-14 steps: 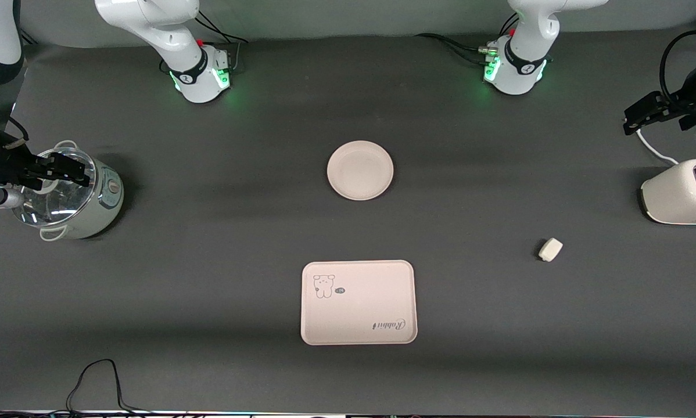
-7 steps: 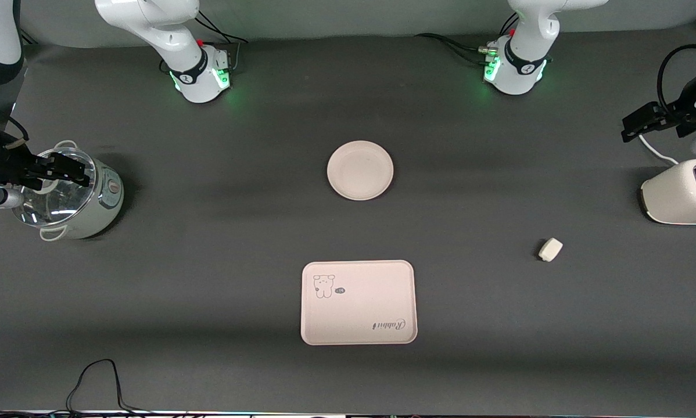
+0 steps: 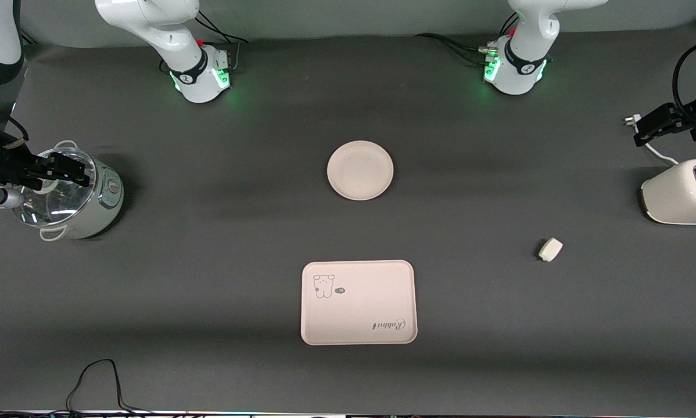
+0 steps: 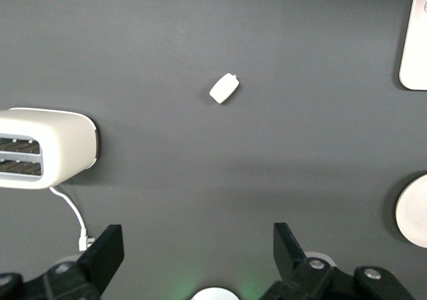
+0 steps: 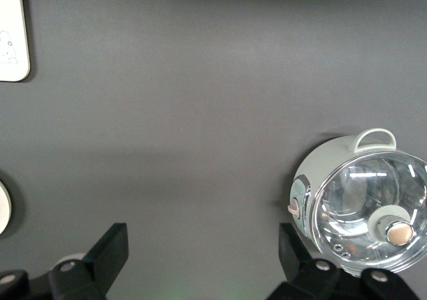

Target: Place bun in plate and plate on tray

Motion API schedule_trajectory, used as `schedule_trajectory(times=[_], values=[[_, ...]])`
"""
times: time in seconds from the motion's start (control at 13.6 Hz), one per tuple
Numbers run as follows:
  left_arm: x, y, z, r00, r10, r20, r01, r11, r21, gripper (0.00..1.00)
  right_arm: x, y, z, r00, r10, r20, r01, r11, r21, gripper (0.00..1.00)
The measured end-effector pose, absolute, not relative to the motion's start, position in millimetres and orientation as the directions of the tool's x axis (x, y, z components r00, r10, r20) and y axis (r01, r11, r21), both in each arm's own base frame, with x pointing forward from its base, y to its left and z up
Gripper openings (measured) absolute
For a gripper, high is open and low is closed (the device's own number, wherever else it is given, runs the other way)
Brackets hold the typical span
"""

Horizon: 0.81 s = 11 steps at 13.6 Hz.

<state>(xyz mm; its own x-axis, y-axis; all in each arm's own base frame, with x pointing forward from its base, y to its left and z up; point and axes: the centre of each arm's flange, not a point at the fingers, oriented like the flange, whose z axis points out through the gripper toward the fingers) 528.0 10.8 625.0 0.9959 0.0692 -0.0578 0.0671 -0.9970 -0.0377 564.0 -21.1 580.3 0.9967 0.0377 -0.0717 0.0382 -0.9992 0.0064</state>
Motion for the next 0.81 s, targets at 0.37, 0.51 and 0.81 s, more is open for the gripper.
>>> schedule_trajectory(times=[0.37, 0.51, 0.81], values=[[561.0, 12.2, 573.0, 0.992, 0.068, -0.108, 0.064, -0.997, -0.038, 1.00, 563.9, -21.1, 580.2, 0.997, 0.038, -0.072, 0.038, -0.999, 0.006, 1.00], [573.3, 14.0, 541.8, 0.989, 0.069, -0.127, 0.065, -0.997, -0.037, 1.00, 563.9, -21.2, 580.1, 0.997, 0.038, -0.073, 0.038, -0.999, 0.006, 1.00], [590.8, 14.9, 448.8, 0.989, 0.066, -0.131, 0.062, -0.998, -0.032, 1.00, 563.9, -21.2, 580.0, 0.997, 0.038, -0.073, 0.038, -0.999, 0.006, 1.00]])
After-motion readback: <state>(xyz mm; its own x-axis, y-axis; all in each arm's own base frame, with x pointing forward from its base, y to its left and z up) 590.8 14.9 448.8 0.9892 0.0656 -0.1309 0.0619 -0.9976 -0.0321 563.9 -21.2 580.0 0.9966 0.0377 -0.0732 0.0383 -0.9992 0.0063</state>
